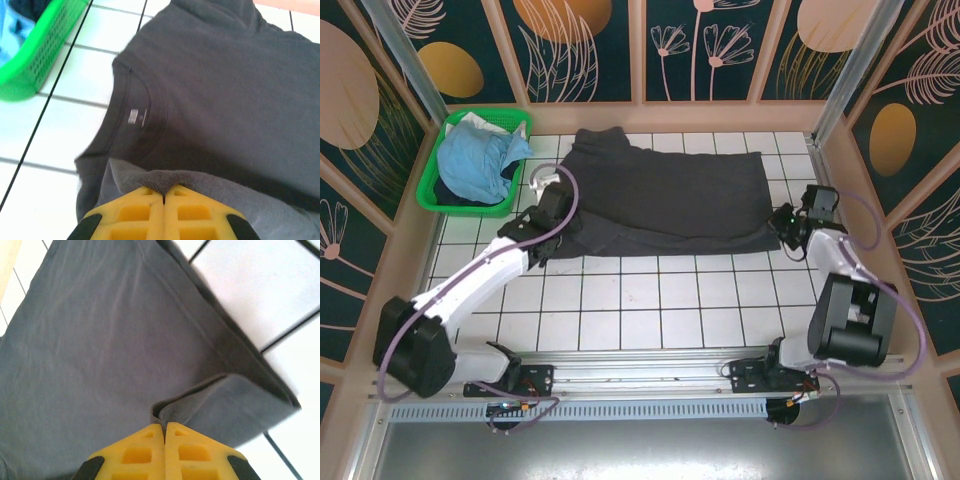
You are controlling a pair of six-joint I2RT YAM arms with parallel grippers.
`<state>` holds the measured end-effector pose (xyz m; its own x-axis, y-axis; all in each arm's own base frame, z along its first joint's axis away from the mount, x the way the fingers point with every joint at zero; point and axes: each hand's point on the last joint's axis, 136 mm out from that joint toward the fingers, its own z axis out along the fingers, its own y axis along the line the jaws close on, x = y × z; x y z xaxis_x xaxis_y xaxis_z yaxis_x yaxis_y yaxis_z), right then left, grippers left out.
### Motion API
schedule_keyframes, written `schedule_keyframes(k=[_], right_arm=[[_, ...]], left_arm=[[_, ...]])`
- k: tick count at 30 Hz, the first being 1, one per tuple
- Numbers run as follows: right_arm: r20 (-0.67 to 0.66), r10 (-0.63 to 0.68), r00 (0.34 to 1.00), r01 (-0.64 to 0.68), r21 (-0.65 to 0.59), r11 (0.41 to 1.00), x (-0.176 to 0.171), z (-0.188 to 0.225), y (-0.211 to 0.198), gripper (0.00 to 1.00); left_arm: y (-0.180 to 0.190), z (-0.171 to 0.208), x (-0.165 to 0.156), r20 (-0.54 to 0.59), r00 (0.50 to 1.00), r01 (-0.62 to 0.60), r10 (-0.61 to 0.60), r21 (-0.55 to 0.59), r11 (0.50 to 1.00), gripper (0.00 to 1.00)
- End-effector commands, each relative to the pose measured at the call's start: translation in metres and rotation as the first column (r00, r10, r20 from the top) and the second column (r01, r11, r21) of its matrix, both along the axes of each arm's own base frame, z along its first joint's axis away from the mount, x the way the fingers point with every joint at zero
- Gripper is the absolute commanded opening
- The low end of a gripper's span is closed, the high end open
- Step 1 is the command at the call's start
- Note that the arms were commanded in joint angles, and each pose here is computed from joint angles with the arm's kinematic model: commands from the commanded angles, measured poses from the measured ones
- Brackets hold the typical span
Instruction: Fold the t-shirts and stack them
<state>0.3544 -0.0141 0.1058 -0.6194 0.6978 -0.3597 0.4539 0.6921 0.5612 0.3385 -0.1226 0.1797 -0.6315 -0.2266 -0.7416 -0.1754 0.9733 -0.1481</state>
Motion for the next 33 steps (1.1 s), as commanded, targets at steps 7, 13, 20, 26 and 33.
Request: schedule_keyframes(k=[7, 13, 20, 26, 33], right_arm=[[-0.015, -0.049, 0.999, 0.048, -0.039, 0.998, -0.072, -0.005, 0.005, 0.0], [0.066, -0.114, 0.991, 0.118, -0.049, 0.992, -0.065, 0.007, -0.01, 0.0], [0.112, -0.132, 0.985, 0.134, -0.017, 0.991, -0.022, 0.018, -0.025, 0.0], [0.124, -0.164, 0.979, 0.169, -0.029, 0.985, 0.011, 0.023, -0.047, 0.0], [0.12, -0.159, 0.98, 0.16, 0.001, 0.987, 0.046, 0.019, -0.056, 0.0]], left_arm=[[0.031, -0.022, -0.101, -0.113, 0.991, -0.08, 0.068, -0.109, 0.991, 0.0], [0.032, -0.049, -0.103, -0.161, 0.984, -0.085, 0.074, -0.063, 0.994, 0.0], [0.025, -0.026, -0.057, -0.092, 0.991, -0.083, 0.093, 0.112, 0.99, 0.0], [0.005, -0.026, -0.016, -0.123, 0.99, -0.041, 0.075, 0.259, 0.965, 0.0], [-0.004, -0.03, 0.027, -0.147, 0.988, -0.004, 0.053, 0.314, 0.949, 0.0]])
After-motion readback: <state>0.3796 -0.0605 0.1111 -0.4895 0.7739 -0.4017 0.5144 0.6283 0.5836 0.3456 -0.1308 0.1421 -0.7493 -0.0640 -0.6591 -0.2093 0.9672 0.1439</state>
